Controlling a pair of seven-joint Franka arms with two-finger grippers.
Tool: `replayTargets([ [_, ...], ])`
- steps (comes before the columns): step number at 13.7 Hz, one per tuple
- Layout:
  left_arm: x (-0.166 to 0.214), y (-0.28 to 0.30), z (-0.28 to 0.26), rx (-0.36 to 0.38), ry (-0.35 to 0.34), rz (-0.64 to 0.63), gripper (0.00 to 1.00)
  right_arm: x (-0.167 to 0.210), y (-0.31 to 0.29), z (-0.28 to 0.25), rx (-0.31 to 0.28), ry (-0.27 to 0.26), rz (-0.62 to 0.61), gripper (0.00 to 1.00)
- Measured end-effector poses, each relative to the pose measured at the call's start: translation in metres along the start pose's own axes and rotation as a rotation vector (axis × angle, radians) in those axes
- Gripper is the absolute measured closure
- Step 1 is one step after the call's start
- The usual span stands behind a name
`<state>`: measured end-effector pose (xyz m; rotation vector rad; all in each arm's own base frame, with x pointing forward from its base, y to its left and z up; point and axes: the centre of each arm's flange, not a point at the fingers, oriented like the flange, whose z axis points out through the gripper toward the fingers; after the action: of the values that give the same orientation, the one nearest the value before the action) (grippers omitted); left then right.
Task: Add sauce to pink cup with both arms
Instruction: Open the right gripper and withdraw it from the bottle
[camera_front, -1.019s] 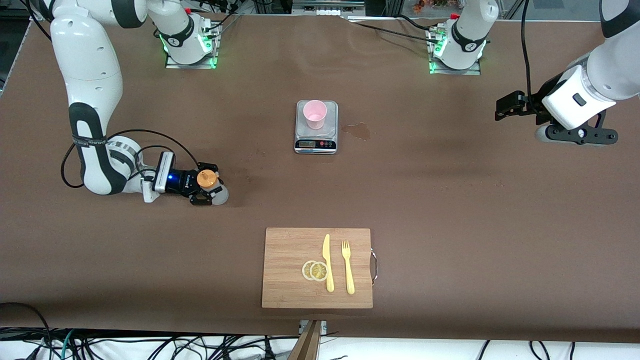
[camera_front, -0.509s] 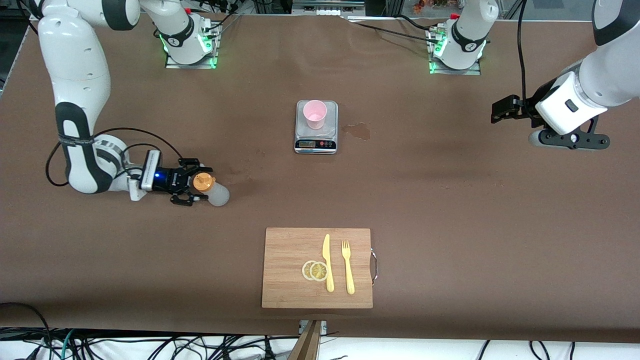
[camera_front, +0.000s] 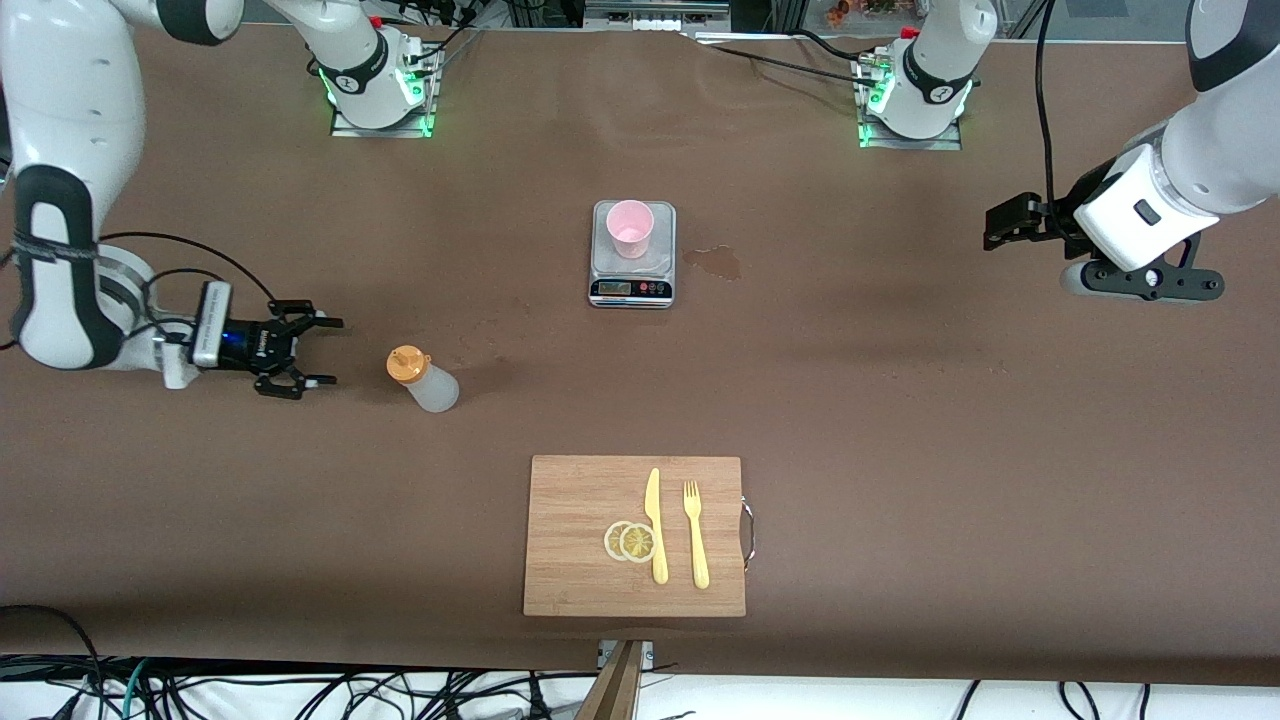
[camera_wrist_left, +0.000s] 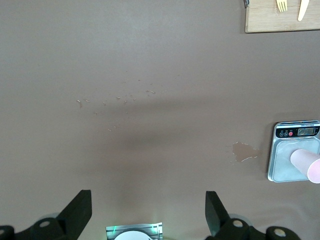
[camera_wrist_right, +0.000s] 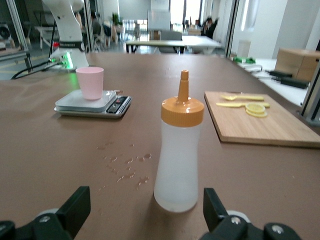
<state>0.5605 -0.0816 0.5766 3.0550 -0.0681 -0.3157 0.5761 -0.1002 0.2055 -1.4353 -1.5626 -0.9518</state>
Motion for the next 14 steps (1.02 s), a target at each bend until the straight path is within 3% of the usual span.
replayTargets([
  [3, 0.0, 0.0, 0.0, 0.0, 0.0, 0.0, 0.0, 0.076, 0.007, -0.057, -0.004, -0.221, 0.116, 0.0],
  [7, 0.0, -0.004, -0.002, -0.001, 0.004, -0.008, 0.0, 0.174, -0.006, -0.113, -0.093, -0.466, 0.395, 0.0],
  [10, 0.0, -0.006, -0.002, -0.002, 0.005, -0.011, 0.0, 0.243, -0.018, -0.125, -0.206, -0.658, 0.625, 0.0],
  [12, 0.0, -0.005, -0.002, -0.002, 0.005, -0.01, 0.0, 0.293, -0.029, -0.123, -0.315, -0.779, 0.774, 0.0],
  [14, 0.0, -0.005, -0.003, -0.002, 0.006, -0.009, 0.0, 0.342, -0.041, -0.106, -0.42, -0.854, 0.922, 0.0],
])
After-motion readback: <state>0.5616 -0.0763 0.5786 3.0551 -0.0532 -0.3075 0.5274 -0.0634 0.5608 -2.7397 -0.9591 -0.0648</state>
